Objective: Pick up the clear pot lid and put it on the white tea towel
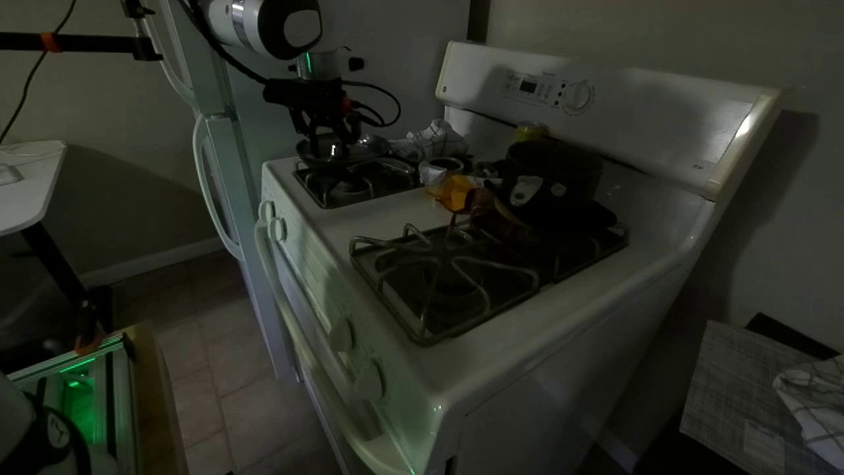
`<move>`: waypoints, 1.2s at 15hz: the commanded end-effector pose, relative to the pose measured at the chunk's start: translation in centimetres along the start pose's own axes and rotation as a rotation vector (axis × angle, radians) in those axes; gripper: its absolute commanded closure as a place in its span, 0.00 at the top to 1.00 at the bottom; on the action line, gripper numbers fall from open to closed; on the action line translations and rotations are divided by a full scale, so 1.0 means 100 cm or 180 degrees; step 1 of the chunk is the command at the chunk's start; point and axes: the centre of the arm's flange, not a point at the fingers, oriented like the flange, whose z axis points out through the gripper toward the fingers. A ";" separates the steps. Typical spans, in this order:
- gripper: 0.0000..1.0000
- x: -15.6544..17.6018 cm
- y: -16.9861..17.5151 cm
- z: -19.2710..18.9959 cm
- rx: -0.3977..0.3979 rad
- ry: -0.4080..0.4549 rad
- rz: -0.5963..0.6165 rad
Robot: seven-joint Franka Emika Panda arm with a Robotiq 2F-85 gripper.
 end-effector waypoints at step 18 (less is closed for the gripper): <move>0.04 -0.008 0.018 -0.091 -0.0014 0.0627 -0.0094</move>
